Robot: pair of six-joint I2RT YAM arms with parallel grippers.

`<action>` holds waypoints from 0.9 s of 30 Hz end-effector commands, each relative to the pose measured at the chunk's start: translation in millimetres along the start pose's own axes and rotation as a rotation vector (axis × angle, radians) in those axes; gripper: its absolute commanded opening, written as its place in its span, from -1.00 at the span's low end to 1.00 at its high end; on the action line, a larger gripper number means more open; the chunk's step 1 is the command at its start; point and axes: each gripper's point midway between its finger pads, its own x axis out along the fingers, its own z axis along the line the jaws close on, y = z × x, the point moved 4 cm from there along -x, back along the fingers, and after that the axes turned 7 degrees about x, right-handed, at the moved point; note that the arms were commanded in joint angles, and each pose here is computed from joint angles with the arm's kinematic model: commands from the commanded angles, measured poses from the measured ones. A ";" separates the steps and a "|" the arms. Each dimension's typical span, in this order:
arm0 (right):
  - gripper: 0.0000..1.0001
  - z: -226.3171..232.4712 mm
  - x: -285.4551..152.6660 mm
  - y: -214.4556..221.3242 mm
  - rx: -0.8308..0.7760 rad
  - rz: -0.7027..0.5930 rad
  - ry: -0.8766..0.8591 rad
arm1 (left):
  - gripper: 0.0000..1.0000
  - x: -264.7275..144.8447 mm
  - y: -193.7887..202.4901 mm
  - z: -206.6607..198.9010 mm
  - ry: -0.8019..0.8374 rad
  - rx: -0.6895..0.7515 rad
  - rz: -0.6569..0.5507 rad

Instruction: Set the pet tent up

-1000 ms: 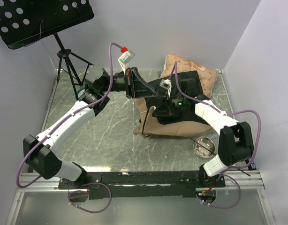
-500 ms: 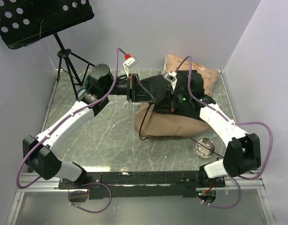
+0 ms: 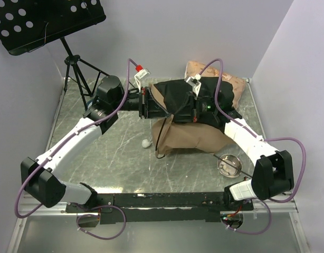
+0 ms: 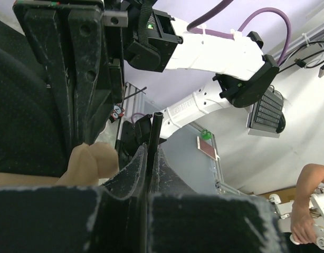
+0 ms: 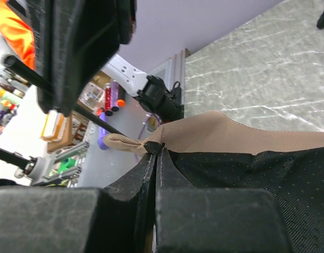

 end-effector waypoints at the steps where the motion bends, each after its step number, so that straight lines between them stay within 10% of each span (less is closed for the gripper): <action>1: -1.00 28.0 -8.1 -33.6 -0.136 -0.089 -0.010 | -0.99 -5.2 41.4 20.4 -0.069 -0.169 0.106; 27: -1.00 47.6 -12.8 -66.0 -0.023 -0.300 0.000 | -0.99 -2.2 73.4 34.2 -0.057 -0.205 0.214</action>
